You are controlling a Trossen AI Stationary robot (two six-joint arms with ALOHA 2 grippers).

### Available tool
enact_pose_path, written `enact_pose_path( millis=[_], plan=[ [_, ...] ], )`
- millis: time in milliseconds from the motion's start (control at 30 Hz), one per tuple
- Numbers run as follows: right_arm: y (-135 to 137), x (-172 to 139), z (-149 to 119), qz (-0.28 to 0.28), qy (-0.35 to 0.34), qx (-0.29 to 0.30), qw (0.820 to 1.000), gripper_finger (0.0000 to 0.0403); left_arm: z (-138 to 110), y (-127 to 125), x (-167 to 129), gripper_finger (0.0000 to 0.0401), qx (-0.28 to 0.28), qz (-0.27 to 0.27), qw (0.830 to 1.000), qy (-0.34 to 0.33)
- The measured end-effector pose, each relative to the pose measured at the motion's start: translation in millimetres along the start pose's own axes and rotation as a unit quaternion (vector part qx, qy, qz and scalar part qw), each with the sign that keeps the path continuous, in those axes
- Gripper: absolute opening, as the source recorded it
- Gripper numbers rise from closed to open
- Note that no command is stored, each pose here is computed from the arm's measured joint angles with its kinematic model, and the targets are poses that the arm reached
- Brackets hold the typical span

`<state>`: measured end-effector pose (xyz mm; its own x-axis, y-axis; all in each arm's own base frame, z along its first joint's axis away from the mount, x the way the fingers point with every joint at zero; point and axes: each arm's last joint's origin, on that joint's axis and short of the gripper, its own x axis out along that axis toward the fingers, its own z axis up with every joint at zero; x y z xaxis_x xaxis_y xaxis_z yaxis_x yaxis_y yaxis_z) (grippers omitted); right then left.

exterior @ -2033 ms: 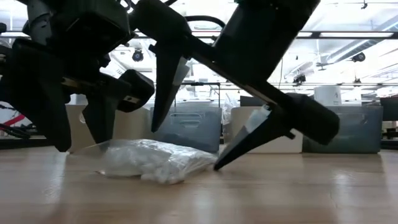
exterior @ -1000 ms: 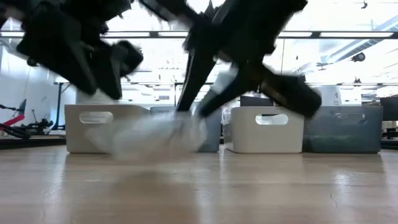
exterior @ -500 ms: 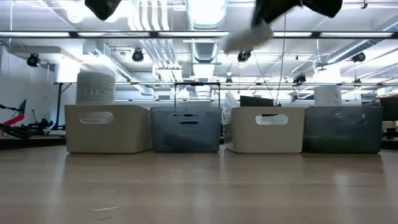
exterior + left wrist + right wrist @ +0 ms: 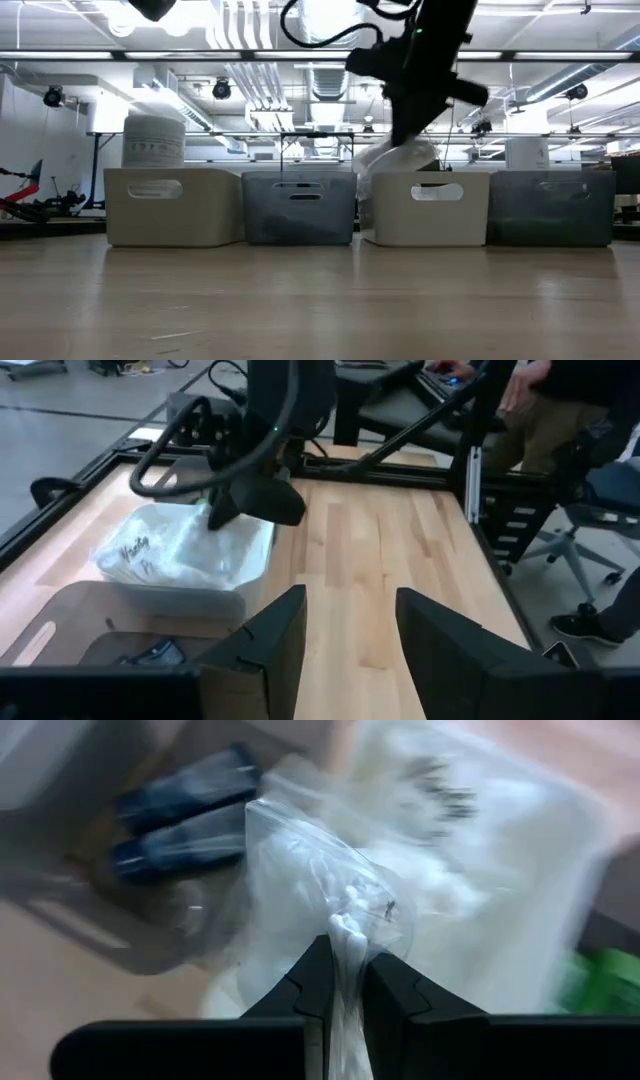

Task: Pick & Place Travel size toiletries
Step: Put the transparent cotton pack into the white bin

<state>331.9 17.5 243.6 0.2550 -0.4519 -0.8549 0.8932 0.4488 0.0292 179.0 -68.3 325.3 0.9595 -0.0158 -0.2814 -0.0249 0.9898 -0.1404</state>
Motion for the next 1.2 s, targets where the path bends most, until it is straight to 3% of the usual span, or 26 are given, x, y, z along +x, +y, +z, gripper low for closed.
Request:
enact_pose_path(
  millis=[133,333,467,700,900,1067,1200],
  plan=[
    [-2,20,1,0.044,0.016,-0.003,0.999,0.0026,-3,-1,4,0.0161,0.006,0.007,1.000,0.012],
    [-21,40,-11,-0.003,0.039,0.020,0.999,0.0027,-5,-1,8,0.0161,0.011,0.023,1.000,0.016],
    [-28,39,-14,-0.006,0.037,0.032,0.999,0.0032,-5,0,9,0.0161,0.012,0.038,0.999,0.014],
    [-40,51,-24,-0.037,0.040,0.017,0.998,0.0040,-4,4,10,0.0161,0.017,0.077,0.997,0.005],
    [-36,46,-21,-0.020,0.043,0.021,0.999,0.0053,-3,7,11,0.0161,0.016,0.087,0.996,0.004],
    [-22,31,-10,0.018,0.025,-0.010,0.999,0.0077,-3,9,12,0.0161,0.015,0.091,0.996,0.003],
    [-25,33,-13,0.010,0.040,-0.018,0.999,0.0120,-3,9,12,0.0161,0.015,0.091,0.996,0.003]
  ],
)
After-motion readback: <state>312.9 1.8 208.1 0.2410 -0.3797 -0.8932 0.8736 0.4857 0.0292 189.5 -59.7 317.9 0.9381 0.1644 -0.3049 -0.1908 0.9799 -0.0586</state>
